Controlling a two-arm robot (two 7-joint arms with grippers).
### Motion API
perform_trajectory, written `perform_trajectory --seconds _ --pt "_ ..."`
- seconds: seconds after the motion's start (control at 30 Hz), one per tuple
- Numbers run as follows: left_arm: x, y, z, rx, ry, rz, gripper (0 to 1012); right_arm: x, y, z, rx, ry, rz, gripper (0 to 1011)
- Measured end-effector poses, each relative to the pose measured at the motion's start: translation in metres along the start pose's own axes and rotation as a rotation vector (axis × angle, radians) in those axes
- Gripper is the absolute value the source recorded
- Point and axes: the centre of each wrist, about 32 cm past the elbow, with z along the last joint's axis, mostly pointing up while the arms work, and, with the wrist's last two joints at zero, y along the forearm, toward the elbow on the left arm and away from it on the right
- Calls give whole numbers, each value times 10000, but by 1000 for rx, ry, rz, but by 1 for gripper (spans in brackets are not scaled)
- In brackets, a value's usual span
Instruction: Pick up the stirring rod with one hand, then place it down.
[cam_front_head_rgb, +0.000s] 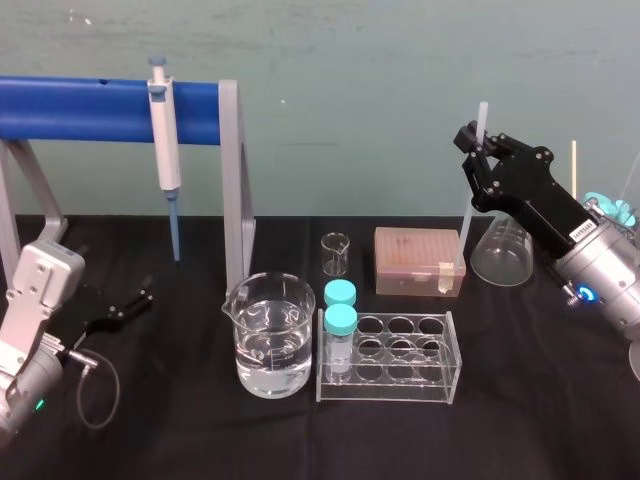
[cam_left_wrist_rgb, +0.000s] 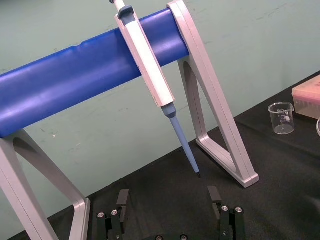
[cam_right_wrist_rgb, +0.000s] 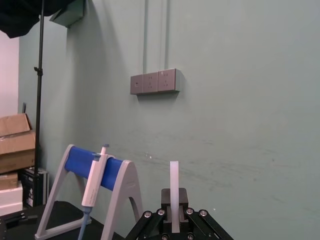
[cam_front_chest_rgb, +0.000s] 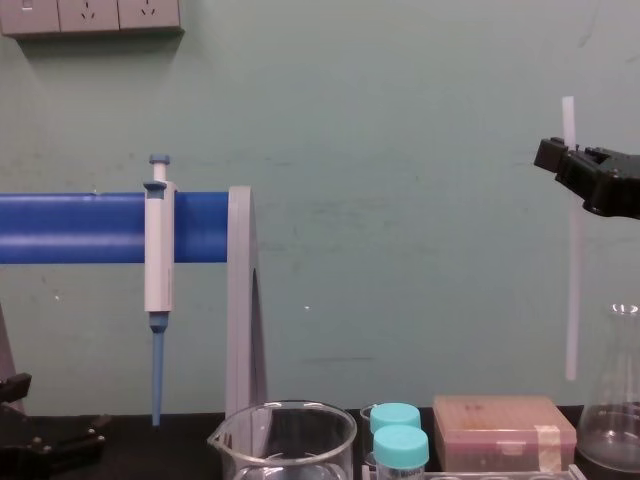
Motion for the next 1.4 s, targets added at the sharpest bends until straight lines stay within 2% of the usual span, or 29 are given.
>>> perform_trajectory --seconds 1.4 --pt "0 0 0 0 0 0 1000 -35 19 -27 -7 6 10 70"
